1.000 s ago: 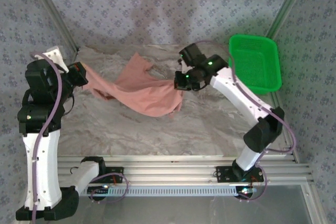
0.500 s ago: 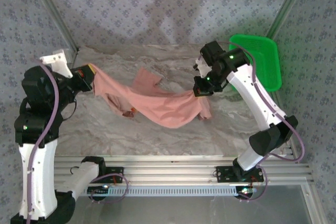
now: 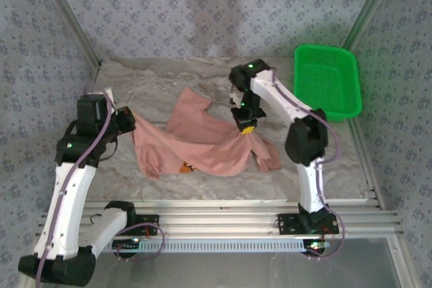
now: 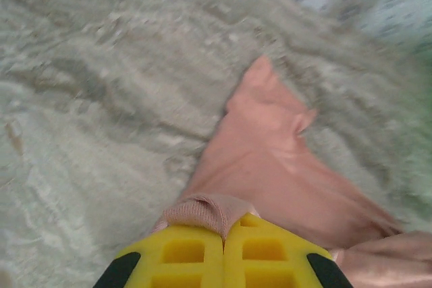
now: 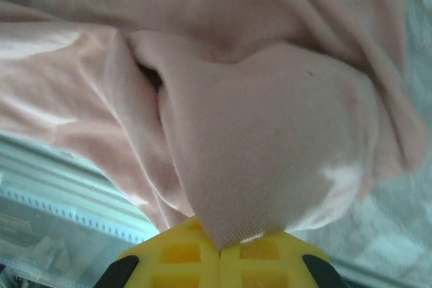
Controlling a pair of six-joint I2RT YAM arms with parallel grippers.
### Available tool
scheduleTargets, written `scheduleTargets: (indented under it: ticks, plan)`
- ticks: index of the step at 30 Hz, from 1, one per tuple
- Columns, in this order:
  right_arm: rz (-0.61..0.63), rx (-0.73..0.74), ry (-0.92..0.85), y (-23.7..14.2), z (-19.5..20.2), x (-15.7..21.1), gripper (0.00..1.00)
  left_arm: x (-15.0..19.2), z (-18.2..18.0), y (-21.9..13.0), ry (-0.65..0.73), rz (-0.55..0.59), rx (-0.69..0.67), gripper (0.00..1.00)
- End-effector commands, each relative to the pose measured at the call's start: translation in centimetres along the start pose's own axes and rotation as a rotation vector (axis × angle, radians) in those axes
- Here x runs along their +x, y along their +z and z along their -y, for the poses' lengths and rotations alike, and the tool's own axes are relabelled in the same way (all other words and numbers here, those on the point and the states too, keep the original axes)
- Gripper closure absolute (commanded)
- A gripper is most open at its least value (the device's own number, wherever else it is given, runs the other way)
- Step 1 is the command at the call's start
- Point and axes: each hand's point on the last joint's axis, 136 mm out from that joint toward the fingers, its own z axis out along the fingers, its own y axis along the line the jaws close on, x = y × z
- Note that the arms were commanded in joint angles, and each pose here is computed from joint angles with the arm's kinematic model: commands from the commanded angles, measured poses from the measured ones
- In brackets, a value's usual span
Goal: Fold and stack the t-shirts
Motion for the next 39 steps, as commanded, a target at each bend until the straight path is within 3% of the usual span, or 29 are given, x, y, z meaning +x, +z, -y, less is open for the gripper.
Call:
scheduleTargets:
  ticks: [1, 4, 5, 8, 14, 17, 21, 31, 39]
  plan:
    - [0.013, -0.01, -0.058, 0.8, -1.6, -2.8, 0.91, 0.2, -2.5, -0.2, 0.031, 0.017, -0.129, 1.0]
    - [0.037, 0.023, -0.081, 1.7, -1.7, -5.4, 0.72, 0.9, -4.2, 0.3, 0.034, 0.002, -0.2, 1.0]
    - [0.068, 0.048, -0.082, 1.5, -1.5, -6.2, 0.56, 1.1, -4.5, 0.5, 0.036, -0.008, -0.215, 1.0]
    - [0.153, 0.104, -0.057, -0.2, -0.6, -6.9, 0.39, 1.6, -5.1, 0.9, 0.029, -0.027, -0.238, 1.0]
    - [0.274, 0.146, 0.042, -3.4, 2.1, -1.1, 0.23, 1.9, -5.1, 0.9, 0.014, -0.03, -0.226, 1.0]
    - [0.305, 0.074, 0.163, -2.5, 4.1, 3.2, 0.2, 1.9, -4.7, 0.7, 0.002, -0.02, -0.195, 1.0]
    - [0.277, 0.008, 0.258, 1.4, 5.7, 6.2, 0.19, 1.5, -3.1, 0.5, -0.004, 0.005, -0.105, 1.0]
    - [0.239, -0.012, 0.271, 8.8, 6.1, 5.1, 0.2, 1.0, -1.2, -0.8, 0.013, 0.043, 0.0, 1.0]
    - [0.121, 0.167, 0.249, 12.3, 7.4, 5.4, 0.27, 1.3, -1.7, -2.5, 0.027, 0.063, -0.014, 1.0]
